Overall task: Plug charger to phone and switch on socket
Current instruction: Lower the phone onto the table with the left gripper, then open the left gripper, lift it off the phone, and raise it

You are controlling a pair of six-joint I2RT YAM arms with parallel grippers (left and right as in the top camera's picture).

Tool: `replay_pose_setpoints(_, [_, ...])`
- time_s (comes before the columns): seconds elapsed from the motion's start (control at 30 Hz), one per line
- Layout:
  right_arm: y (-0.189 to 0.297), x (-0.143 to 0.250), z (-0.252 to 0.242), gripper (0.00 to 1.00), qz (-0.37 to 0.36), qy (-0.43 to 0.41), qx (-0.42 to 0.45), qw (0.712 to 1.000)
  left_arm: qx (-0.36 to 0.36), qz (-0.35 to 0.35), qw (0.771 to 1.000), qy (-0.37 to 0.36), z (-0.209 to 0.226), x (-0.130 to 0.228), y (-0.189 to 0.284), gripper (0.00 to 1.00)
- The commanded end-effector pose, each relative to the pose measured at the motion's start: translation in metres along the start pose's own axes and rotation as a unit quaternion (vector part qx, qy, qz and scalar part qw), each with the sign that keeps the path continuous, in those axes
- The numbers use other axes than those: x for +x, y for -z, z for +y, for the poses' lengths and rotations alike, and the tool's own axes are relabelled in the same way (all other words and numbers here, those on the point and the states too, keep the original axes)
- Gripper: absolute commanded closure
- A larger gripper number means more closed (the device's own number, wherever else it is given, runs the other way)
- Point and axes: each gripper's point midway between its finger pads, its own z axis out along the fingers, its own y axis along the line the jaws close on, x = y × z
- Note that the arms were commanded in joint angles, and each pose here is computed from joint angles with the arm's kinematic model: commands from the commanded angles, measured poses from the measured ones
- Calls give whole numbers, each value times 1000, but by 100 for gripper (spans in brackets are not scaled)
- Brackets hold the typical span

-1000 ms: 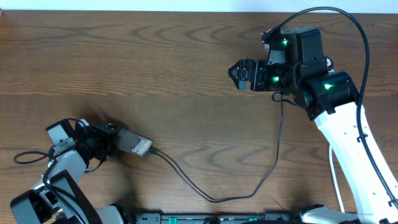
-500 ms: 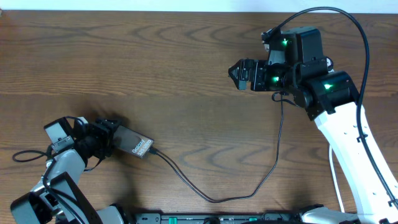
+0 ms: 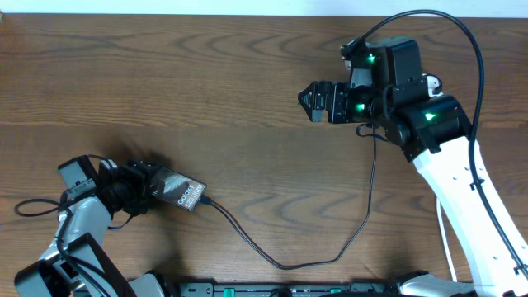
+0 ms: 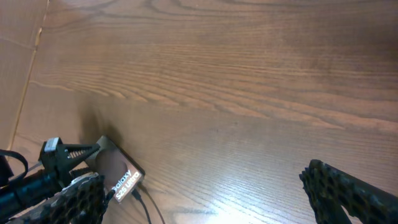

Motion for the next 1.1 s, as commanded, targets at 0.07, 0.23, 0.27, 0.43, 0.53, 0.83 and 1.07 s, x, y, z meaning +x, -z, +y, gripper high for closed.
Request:
replay_pose_setpoints(0.07, [2, -1, 2, 1, -2, 4, 2, 1000, -161, -12, 985, 54, 81, 14, -3, 24])
replay_pose_setpoints(0.23, [2, 0, 1, 1, -1, 4, 4, 1000, -189, -5, 980, 64, 93, 21, 1, 24])
replay_pose_setpoints(0.27, [2, 0, 0, 1, -2, 4, 6, 1000, -194, -3, 979, 67, 95, 23, 2, 24])
replay_pose_setpoints(0.43, [2, -1, -7, 1, -5, 3, 27, 1000, -224, 1, 972, 77, 106, 28, 7, 10])
replay_pose_setpoints(0.53, [2, 0, -8, 1, -3, 4, 29, 1000, -232, 9, 969, 82, 109, 33, 9, 9])
replay_pose_setpoints(0.83, [3, 5, -17, 1, 5, 13, 54, 998, -283, -14, 956, 82, 117, 29, 28, 9])
replay_pose_setpoints(1.07, [4, 1, -23, 1, -5, 14, 70, 997, -255, -99, 961, 41, 72, 4, 71, 9])
